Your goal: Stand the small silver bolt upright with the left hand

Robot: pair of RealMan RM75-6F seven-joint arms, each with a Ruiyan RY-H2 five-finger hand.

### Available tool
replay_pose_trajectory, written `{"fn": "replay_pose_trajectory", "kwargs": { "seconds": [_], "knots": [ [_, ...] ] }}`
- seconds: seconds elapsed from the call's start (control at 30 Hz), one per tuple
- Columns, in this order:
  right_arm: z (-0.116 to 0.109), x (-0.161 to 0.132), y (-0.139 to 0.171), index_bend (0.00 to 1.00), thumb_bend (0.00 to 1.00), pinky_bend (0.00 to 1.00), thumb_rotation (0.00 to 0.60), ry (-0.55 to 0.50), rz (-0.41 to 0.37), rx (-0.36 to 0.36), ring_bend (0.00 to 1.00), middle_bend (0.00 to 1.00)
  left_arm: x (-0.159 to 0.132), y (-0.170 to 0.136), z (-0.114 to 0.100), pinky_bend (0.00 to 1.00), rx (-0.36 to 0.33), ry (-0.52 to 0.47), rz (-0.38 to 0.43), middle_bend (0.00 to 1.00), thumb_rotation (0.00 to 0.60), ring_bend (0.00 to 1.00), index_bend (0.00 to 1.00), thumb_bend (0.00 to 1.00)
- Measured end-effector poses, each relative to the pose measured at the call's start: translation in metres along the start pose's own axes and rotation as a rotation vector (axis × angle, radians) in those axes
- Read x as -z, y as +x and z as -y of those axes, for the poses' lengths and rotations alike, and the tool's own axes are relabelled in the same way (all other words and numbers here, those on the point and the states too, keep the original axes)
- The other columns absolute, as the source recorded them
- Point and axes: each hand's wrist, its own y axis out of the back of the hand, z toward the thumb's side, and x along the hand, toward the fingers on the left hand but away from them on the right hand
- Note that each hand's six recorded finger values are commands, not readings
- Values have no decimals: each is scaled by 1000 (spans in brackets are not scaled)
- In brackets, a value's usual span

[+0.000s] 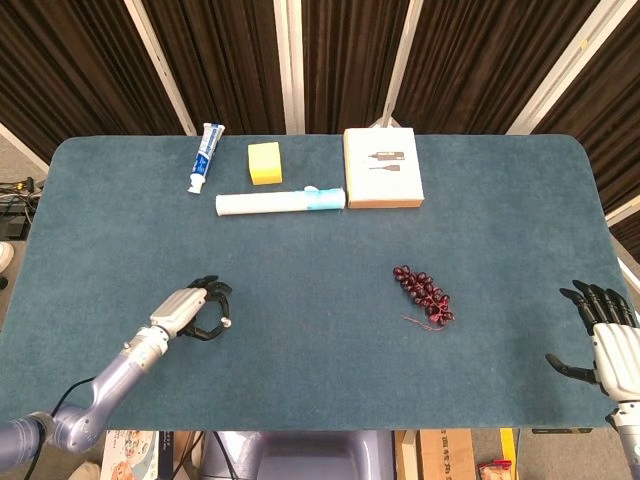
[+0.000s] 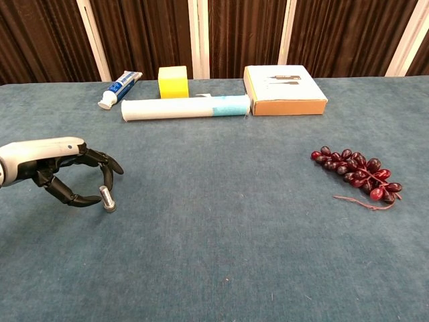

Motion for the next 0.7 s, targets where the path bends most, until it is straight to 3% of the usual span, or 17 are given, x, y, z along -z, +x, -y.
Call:
{"fn": "replay_pose_trajectory", "kwargs": {
  "seconds": [0.2, 0.4, 0.53, 0.7],
  "knots": [
    [1, -1, 0, 186, 154, 0, 600, 3, -3, -3, 62, 109, 1, -2, -6, 0, -13, -1, 4, 98, 600, 0, 238, 469],
    [1, -1, 0, 186, 154, 0, 600, 4, 1, -2, 62, 108, -4, -10, -20, 0, -63, 29, 25, 90, 600, 0, 197, 467],
    [1, -1, 0, 186, 154, 0, 600, 3, 2, -4, 62, 108, -8, -24, -37, 0, -137, 111, 27, 87, 600, 0, 189, 447],
    [0, -3, 1, 186, 154, 0, 600, 0, -5, 2, 62, 108, -13, -59, -62, 0, -281, 278, -32, 83, 600, 0, 189, 424]
  ]
}}
